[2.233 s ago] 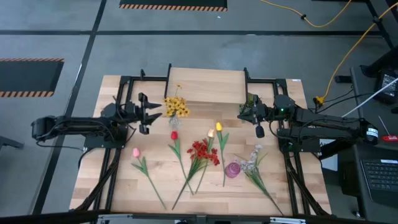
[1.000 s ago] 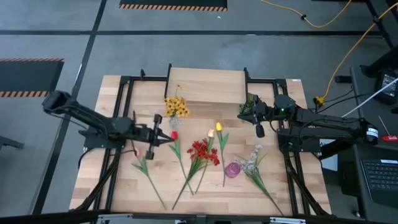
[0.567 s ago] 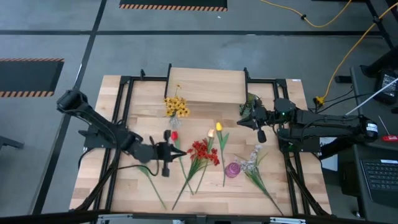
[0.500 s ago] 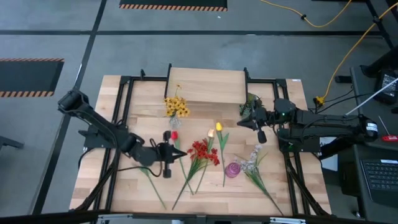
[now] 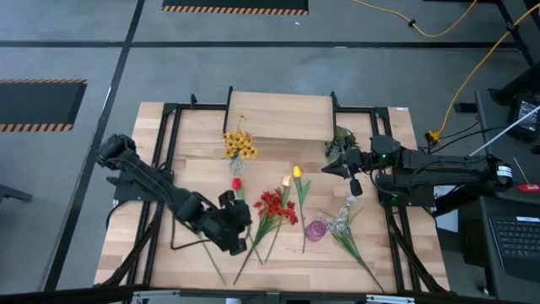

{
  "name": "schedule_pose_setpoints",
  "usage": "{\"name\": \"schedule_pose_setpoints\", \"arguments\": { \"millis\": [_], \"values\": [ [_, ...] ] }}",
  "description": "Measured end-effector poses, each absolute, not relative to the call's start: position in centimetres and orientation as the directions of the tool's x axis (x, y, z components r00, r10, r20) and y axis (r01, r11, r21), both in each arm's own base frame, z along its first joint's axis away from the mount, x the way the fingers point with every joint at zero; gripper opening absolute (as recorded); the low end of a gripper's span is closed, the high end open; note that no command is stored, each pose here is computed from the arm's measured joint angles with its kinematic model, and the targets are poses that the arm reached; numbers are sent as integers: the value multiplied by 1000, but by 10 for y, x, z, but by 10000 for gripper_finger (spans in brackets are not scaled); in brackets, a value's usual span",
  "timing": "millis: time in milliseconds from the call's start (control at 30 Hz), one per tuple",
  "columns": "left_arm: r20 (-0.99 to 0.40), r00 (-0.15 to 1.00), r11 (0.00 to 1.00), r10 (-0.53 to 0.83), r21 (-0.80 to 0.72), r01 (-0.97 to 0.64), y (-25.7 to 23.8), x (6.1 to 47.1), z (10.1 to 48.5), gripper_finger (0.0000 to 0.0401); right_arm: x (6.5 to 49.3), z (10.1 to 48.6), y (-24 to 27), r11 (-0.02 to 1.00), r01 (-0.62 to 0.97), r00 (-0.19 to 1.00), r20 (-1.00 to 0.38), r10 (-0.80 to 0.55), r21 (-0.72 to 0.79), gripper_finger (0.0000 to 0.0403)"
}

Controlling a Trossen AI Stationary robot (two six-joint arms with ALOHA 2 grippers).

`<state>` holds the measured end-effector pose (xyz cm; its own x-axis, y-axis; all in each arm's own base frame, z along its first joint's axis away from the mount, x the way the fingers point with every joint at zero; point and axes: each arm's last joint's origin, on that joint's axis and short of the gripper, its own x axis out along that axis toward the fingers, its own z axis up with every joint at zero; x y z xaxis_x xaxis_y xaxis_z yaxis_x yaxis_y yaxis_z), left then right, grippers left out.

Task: Pick and place flowers into a vace then onto a shelf
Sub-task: Put the red flowers into the transparent vase

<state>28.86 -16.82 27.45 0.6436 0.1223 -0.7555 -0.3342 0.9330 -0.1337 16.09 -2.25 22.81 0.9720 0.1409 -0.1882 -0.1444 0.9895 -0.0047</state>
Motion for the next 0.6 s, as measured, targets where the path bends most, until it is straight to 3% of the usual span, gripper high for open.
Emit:
{"name": "schedule_pose_setpoints", "arguments": {
  "millis": [300,600],
  "values": [
    [-869,459,878,186,-63,-474,-186,314,267,3,161,226,-22,988,-152,968,-206,141,-39,18],
    [-886,410,853,216,-33,-521,-184,326,248,18,161,226,-22,988,-152,968,-206,141,-38,18]
  ]
}}
